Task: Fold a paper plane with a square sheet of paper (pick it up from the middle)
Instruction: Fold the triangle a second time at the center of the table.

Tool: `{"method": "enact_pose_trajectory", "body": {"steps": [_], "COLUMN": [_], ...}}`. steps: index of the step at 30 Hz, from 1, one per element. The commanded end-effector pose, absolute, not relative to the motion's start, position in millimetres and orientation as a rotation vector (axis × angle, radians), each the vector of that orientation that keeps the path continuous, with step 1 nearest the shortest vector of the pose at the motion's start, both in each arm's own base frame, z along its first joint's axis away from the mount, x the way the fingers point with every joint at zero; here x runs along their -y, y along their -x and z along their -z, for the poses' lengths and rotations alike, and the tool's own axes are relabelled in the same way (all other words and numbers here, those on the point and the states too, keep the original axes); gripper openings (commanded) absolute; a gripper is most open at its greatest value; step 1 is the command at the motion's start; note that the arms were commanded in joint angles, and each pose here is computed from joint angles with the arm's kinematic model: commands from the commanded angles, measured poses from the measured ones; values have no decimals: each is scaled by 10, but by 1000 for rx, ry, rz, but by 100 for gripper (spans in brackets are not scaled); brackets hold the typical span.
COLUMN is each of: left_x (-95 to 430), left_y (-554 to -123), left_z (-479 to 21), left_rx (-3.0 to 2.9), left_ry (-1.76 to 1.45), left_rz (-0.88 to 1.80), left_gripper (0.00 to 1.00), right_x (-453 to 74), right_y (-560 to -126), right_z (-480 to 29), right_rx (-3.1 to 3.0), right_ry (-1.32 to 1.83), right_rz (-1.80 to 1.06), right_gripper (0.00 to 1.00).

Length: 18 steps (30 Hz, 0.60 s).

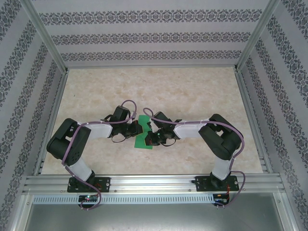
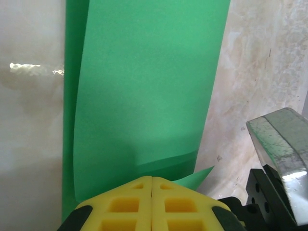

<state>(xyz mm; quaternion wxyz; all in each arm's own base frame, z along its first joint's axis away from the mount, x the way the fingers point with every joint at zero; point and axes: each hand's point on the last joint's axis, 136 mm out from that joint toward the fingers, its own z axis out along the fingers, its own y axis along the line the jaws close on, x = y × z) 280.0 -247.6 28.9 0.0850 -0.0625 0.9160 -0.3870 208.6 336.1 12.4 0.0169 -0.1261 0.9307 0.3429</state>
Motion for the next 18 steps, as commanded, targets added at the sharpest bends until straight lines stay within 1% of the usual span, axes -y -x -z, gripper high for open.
{"method": "enact_pose_trajectory", "body": {"steps": [1, 3, 6, 9, 13, 18], "left_x": [2453, 2389, 2380, 2382, 2355, 2312], "left_y": [-2810, -2784, -2760, -2765, -2749, -2746], "left_z": [-173, -78, 5, 28, 27, 47], "left_rx": [-2744, -2775, -2786, -2788, -2797, -2807], "left_ry": [146, 183, 218, 232, 227, 234], "left_rz": [1086, 1032, 1037, 1041, 1016, 979], "left_gripper": [7, 6, 5, 4, 4, 3], "right_x": [-3255, -3307, -3425, -3517, -3500, -3388], "right_y": [-2152, -2214, -2324, -2384, -2413, -2329], "right_z": [-125, -287, -499, -550, -337, -5], "right_rx": [-2910, -2861, -2800, -2795, -2857, -2946], "right_ry": [311, 300, 269, 277, 241, 179], "right_rz": [-983, -1015, -1071, -1066, -1007, -942], "right_gripper": [3, 8, 11, 12, 11, 9]}}
